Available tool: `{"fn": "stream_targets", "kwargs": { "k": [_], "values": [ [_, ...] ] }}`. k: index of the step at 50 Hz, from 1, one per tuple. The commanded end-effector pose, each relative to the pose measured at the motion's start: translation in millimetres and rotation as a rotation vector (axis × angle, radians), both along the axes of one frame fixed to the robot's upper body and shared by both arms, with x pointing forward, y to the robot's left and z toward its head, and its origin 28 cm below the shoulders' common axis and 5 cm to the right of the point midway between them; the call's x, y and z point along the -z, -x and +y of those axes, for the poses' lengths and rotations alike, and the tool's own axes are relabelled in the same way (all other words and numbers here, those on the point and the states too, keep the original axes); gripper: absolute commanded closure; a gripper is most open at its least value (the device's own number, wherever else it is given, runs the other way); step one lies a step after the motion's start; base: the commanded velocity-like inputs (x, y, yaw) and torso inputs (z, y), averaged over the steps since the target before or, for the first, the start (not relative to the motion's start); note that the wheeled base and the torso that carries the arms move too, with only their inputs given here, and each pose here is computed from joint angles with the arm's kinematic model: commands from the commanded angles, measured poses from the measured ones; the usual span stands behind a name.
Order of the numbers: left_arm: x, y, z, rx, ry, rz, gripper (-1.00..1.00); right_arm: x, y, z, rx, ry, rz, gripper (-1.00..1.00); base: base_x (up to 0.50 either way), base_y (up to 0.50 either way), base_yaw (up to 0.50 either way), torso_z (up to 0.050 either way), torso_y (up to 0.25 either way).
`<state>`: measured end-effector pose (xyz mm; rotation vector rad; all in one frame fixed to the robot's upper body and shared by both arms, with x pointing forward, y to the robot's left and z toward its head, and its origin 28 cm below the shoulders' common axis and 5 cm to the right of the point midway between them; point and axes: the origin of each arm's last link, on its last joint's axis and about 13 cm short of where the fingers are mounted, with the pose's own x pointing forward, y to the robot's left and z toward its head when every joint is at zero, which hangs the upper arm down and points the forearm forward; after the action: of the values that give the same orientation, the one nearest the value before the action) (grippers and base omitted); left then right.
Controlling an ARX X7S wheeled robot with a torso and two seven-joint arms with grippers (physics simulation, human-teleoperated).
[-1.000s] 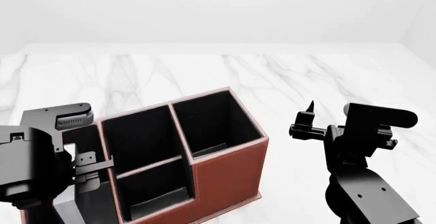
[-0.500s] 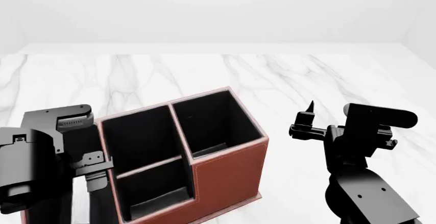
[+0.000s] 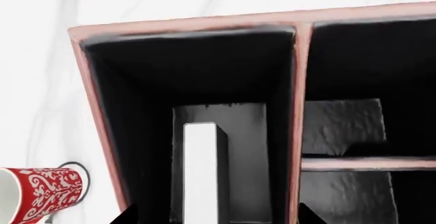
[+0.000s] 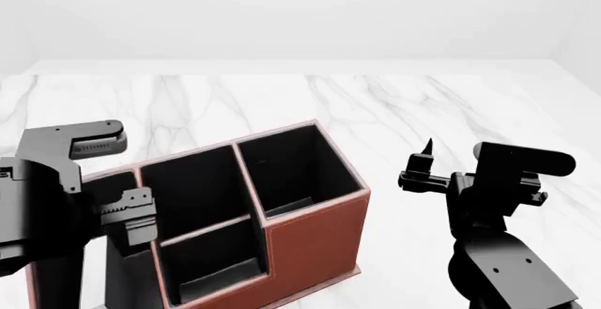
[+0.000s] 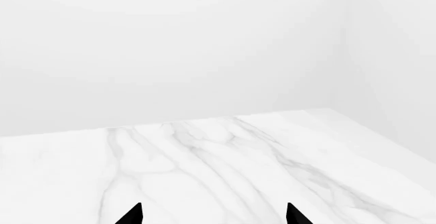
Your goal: Pick up the book and place it in the left compartment of the caddy.
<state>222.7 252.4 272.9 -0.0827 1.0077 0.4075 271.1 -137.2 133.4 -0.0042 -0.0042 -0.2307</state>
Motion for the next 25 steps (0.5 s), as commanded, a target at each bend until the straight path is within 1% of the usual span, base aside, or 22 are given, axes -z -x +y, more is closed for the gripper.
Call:
{"fn": "stream_targets", "kwargs": {
  "k": [1, 2, 3, 5, 7, 9, 14, 16, 17, 18, 20, 21, 22, 23, 24, 25],
  "values": [
    [-58.0, 27.8, -12.6, 0.094, 0.014, -0.168, -1.00, -1.3, 0.3, 0.5, -0.002, 0.002, -0.003, -1.00, 0.00, 0.00, 0.00, 0.000, 0.000],
    [-70.7, 35.4, -13.4, 0.104, 0.026, -0.195, -1.00, -1.9, 0.7, 0.3, -0.002, 0.001, -0.005, -1.00, 0.00, 0.00, 0.00, 0.000, 0.000],
    [-75.6, 38.0, -13.6, 0.103, 0.020, -0.213, -1.00, -2.3, 0.8, 0.3, -0.002, 0.001, -0.005, -1.00, 0.00, 0.00, 0.00, 0.000, 0.010],
    [-87.0, 45.3, -14.8, 0.115, 0.052, -0.240, -1.00, -3.1, 0.7, 0.3, -0.002, 0.001, -0.007, -1.00, 0.00, 0.00, 0.00, 0.000, 0.000],
    [-98.7, 54.9, -16.5, 0.130, 0.056, -0.277, -1.00, -3.8, 0.8, 0.5, -0.002, 0.001, -0.009, -1.00, 0.00, 0.00, 0.00, 0.000, 0.000],
    [-102.7, 59.6, -16.9, 0.132, 0.046, -0.287, -1.00, -4.1, 0.9, 0.8, -0.003, 0.003, -0.010, -1.00, 0.00, 0.00, 0.00, 0.000, 0.000],
    [-109.0, 66.1, -16.4, 0.127, 0.051, -0.309, -1.00, -4.2, 1.6, 1.4, -0.005, 0.003, -0.011, -1.00, 0.00, 0.00, 0.00, 0.000, 0.000],
    [-110.2, 69.2, -18.2, 0.136, 0.053, -0.322, -1.00, -3.9, 1.5, 1.6, -0.007, 0.002, -0.009, -1.00, 0.00, 0.00, 0.00, 0.000, 0.000],
    [-110.2, 71.2, -20.2, 0.158, 0.069, -0.339, -1.00, -4.6, 1.6, 2.0, -0.008, 0.003, -0.011, -1.00, 0.00, 0.00, 0.00, 0.000, 0.000],
    [-109.1, 71.9, -21.1, 0.170, 0.060, -0.344, -1.00, -5.1, 1.8, 2.3, -0.010, 0.003, -0.012, -1.00, 0.00, 0.00, 0.00, 0.000, 0.000],
    [-105.1, 72.5, -23.8, 0.190, 0.060, -0.403, -1.00, -6.0, 2.1, 3.0, -0.014, 0.004, -0.015, -1.00, 0.00, 0.00, 0.00, 0.000, 0.000],
    [-100.0, 73.6, -26.4, 0.221, 0.059, -0.452, -1.00, -7.4, 2.5, 4.0, -0.019, 0.005, -0.021, -1.00, 0.00, 0.00, 0.00, 0.000, 0.000],
    [-99.1, 73.2, -27.4, 0.241, 0.050, -0.527, -1.00, -8.4, 2.7, 4.5, -0.022, 0.006, -0.024, -1.00, 0.00, 0.00, 0.00, 0.000, 0.000],
    [-96.0, 71.9, -28.0, 0.239, 0.027, -0.568, -1.00, -10.0, 3.2, 5.3, -0.026, 0.007, -0.032, -1.00, 0.00, 0.00, 0.00, 0.000, 0.000],
    [-91.5, 72.1, -29.2, 0.262, 0.030, -0.564, -1.00, -11.5, 3.7, 5.9, -0.028, 0.009, -0.041, -1.00, 0.00, 0.00, 0.00, 0.000, 0.000],
    [-79.9, 73.4, -34.4, 0.304, 0.066, -0.676, -1.00, -15.6, 5.7, 7.9, -0.033, 0.028, -0.083, -1.00, 0.00, 0.00, 0.00, 0.000, 0.000]
  ]
}}
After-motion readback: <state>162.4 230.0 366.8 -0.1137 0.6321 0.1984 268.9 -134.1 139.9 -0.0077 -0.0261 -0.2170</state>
